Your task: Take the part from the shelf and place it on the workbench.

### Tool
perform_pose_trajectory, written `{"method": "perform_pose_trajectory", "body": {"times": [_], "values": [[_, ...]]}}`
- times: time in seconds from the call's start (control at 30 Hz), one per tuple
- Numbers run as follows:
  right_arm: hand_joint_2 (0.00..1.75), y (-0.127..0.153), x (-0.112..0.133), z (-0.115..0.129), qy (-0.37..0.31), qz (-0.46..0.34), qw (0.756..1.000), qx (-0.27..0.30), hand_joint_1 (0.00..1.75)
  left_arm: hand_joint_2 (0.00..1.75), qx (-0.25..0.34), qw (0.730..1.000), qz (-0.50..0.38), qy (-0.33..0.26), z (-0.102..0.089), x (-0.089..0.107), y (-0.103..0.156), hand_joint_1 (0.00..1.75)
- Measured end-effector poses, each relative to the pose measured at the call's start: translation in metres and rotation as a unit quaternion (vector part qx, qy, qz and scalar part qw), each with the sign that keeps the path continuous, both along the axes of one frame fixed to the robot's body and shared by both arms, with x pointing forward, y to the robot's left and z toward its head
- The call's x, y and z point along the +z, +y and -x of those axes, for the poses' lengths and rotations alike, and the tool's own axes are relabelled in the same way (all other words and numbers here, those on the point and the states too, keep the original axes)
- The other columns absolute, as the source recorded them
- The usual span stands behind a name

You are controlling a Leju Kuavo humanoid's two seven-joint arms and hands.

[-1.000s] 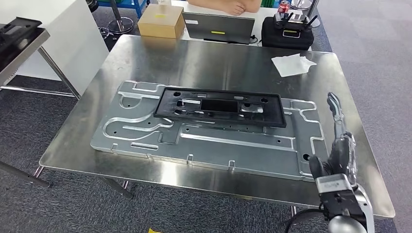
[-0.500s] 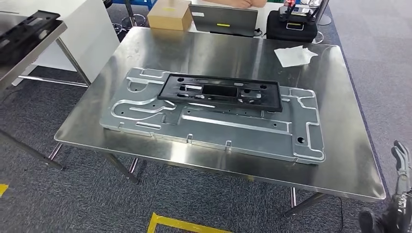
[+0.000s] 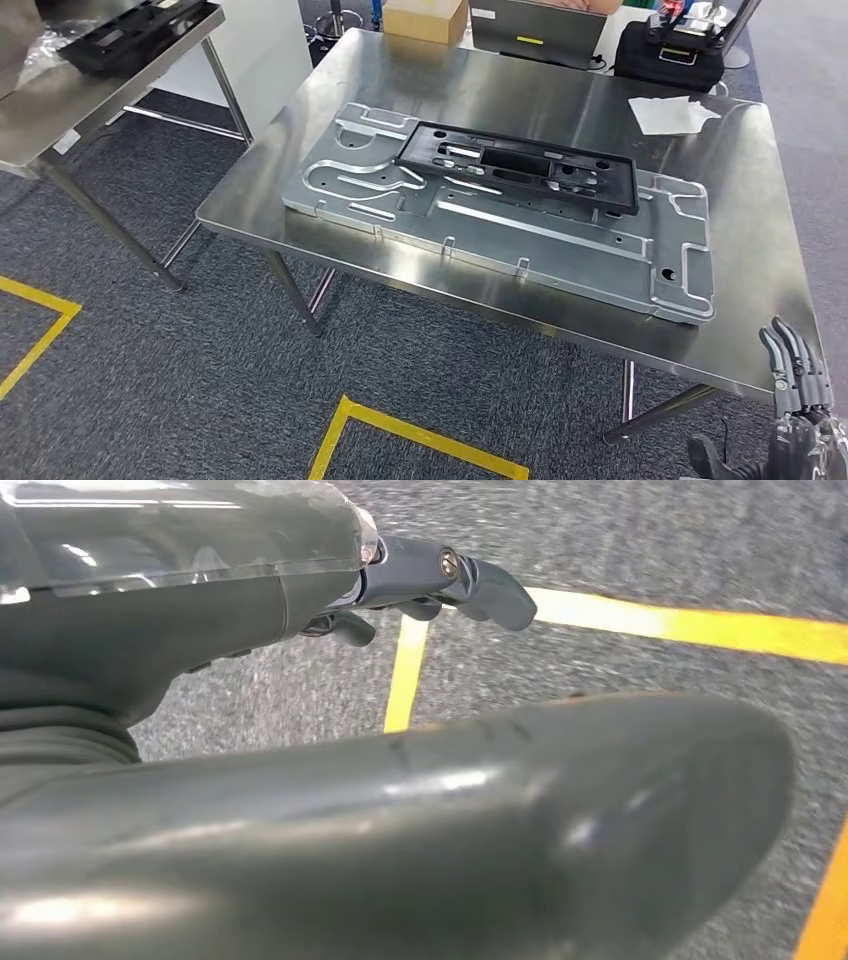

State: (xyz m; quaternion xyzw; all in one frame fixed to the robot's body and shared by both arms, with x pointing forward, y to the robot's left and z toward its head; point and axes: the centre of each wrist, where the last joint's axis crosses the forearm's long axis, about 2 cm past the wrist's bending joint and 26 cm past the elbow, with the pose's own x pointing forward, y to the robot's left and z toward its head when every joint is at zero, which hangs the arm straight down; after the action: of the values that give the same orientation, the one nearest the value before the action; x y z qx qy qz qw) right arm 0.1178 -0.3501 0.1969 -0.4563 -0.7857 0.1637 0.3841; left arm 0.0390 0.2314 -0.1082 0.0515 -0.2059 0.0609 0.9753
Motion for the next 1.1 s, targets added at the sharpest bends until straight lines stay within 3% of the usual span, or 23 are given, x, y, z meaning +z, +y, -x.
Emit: {"method": "perform_pose_trajectory", "body": {"times": [0.27,0.7,0.87,1.1], "values": [[0.00,0.008,-0.017,-0.006,0.039,-0.020,0.999,-0.002,0.00,0.00,0.029,0.999,-0.002,-0.013,0.001,0.001,-0.011,0.00],[0.00,0.017,-0.063,-0.007,0.181,-0.048,0.982,0.001,0.00,0.00,0.014,1.000,0.007,-0.022,0.017,-0.002,0.007,0.00],[0.00,0.022,-0.119,-0.008,0.303,-0.080,0.950,-0.009,0.00,0.00,0.002,1.000,0.001,-0.011,0.018,-0.002,0.007,0.00],[0.00,0.038,-0.232,-0.003,0.464,-0.063,0.881,-0.068,0.00,0.00,-0.028,0.999,-0.012,-0.023,0.019,-0.003,0.008,0.00]]}}
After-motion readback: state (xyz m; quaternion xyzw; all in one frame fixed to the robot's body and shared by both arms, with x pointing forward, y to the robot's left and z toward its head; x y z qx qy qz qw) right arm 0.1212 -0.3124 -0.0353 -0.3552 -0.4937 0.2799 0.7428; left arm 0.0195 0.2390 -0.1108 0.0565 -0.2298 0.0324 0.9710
